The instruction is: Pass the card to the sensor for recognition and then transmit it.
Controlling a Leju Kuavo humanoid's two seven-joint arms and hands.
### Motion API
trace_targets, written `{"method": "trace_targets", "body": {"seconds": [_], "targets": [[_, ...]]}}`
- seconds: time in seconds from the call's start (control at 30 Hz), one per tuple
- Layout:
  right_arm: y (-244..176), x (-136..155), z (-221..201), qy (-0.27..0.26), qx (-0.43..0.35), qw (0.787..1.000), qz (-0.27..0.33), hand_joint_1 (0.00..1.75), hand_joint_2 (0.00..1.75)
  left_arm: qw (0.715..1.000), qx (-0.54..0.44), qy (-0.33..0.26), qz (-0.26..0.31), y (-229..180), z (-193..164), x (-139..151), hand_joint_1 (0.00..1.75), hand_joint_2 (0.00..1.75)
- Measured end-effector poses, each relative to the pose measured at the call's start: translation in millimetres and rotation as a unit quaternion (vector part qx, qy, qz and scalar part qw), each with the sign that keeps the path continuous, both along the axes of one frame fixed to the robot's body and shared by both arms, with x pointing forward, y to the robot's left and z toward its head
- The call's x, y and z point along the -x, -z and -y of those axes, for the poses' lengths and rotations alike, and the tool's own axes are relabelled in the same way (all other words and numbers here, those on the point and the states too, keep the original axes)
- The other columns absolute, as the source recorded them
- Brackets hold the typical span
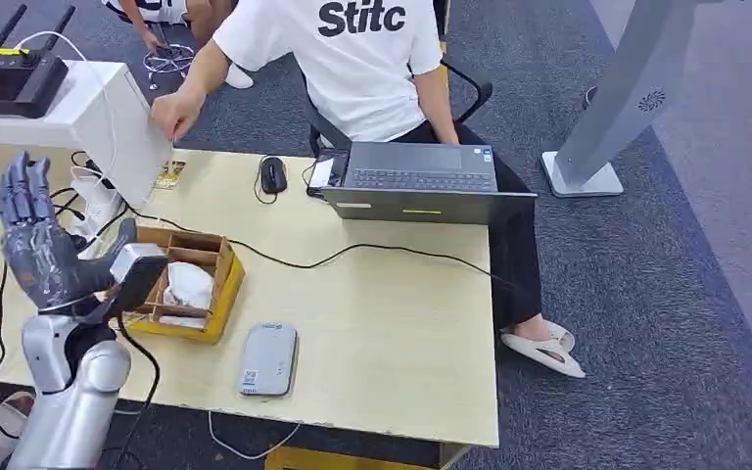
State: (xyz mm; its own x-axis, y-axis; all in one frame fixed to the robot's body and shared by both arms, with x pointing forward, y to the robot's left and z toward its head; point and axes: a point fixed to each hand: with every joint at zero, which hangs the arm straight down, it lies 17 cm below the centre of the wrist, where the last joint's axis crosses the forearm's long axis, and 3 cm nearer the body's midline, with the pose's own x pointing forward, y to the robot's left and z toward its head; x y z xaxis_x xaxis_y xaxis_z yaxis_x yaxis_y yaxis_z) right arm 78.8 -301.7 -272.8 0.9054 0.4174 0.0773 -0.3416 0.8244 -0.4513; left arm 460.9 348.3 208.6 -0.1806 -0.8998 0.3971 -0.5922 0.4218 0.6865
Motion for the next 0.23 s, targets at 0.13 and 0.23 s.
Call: {"method": "trace_targets", "body": {"seconds": [0.13,0.23], "targets": [[1.1,10.1,-0.1,0.013,0.0,1.0,-0.005,0.0,1.75,0.999,0.037,-0.009,0.023,2.1,-16.0,56.8,0.0,1.75],[1.1,10.1,-0.6,0.014,-0.001,1.0,-0.005,0.0,1.75,0.998,0.041,-0.019,0.037,-5.9,-23.9,74.5,0.0,1.75]]}}
